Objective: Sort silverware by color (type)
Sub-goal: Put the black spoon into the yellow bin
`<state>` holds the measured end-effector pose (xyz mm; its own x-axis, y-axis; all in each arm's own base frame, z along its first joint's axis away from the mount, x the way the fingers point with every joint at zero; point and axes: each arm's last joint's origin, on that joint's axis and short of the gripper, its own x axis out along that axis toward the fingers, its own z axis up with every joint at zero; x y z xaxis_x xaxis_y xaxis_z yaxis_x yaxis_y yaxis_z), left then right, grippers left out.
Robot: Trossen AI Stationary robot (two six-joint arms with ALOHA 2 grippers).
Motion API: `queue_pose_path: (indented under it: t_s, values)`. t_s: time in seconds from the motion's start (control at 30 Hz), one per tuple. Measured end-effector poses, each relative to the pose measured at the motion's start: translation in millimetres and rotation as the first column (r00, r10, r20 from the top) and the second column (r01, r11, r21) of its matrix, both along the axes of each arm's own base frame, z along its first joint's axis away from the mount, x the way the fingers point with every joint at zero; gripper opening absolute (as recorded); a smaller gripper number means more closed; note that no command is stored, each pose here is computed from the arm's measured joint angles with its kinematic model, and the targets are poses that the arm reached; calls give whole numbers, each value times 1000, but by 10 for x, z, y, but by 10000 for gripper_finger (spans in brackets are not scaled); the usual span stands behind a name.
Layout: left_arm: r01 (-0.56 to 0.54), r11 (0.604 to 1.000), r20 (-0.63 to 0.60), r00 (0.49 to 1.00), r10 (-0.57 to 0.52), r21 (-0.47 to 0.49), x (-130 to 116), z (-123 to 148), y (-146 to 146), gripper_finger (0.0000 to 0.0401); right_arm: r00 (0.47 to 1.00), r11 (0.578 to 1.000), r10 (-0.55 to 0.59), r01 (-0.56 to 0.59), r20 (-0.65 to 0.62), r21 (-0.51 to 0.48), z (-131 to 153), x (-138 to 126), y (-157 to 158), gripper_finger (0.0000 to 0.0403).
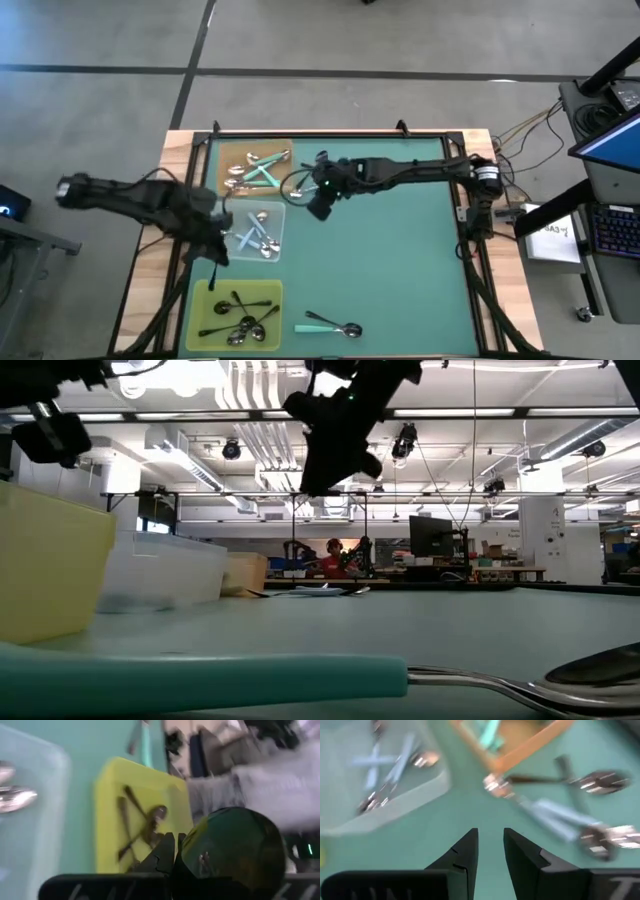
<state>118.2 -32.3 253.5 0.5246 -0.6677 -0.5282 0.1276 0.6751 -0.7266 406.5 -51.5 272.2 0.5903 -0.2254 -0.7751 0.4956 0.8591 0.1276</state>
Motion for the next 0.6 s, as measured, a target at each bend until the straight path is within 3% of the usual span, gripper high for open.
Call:
queue_pose_path:
  t_s: [0.17, 0.33, 0.6]
  values:
    - [184, 983, 9, 983, -184, 26, 41, -43, -277, 0, 991, 982, 128, -120, -41, 147, -259, 123, 203, 83]
    - [311, 949, -82, 948, -307, 41, 23, -138, -519, 0, 951, 913, 308, -286, -32, 292, -370, 171, 590, 82]
    - [315, 930, -242, 933, -268, 186, 206, -376, -816, 13, 889, 849, 456, -419, -45, 322, -381, 96, 1205, 82]
